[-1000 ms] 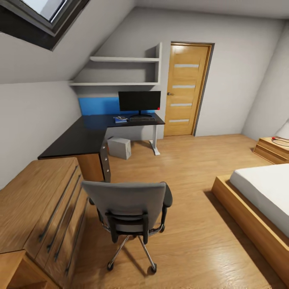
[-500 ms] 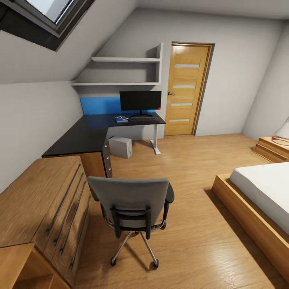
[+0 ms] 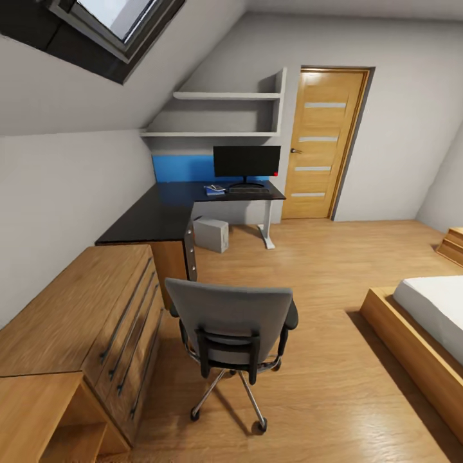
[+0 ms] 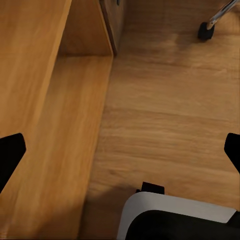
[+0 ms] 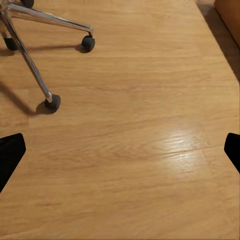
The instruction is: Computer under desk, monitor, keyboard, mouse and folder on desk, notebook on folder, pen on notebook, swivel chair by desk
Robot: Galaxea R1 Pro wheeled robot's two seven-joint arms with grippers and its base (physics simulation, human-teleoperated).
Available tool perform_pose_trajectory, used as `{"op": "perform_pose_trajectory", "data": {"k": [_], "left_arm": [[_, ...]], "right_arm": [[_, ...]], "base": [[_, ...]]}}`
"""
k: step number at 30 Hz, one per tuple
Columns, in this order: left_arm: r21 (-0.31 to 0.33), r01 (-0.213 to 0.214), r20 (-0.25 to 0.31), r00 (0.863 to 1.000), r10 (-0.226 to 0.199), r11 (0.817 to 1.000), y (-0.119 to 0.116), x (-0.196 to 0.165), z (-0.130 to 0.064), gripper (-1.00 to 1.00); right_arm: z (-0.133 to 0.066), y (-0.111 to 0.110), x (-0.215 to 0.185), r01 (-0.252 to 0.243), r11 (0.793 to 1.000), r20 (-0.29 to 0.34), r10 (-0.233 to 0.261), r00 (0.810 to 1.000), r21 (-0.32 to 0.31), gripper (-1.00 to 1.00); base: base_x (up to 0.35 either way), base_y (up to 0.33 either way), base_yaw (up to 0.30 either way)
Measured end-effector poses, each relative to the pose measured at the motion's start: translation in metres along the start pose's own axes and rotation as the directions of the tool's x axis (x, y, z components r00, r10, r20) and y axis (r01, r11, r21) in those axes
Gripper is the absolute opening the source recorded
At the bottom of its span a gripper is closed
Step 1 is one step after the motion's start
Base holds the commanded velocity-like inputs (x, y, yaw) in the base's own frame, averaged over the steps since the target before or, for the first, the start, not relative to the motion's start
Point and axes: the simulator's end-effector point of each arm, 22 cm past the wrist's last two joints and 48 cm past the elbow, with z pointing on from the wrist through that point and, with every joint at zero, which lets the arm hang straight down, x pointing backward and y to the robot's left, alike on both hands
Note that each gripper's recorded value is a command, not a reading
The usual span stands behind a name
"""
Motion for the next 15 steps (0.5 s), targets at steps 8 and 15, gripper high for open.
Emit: {"op": "perform_pose_trajectory", "data": {"k": [8,15], "left_arm": [[0.0,0.0,0.0,1.0,0.0,1.0,-0.0001,-0.0002,0.0001,1.0],[0.0,0.0,0.001,1.0,0.0,1.0,-0.0002,-0.0004,0.0003,1.0]], "right_arm": [[0.0,-0.0002,0.0,0.0,1.0,0.0,0.0,1.0,0.0,1.0],[0.0003,-0.0009,0.0002,0.0,1.0,-0.001,0.0,1.0,0.002,1.0]], "base": [[-0.004,0.0,0.264],[-0.119,0.048,0.118]]}}
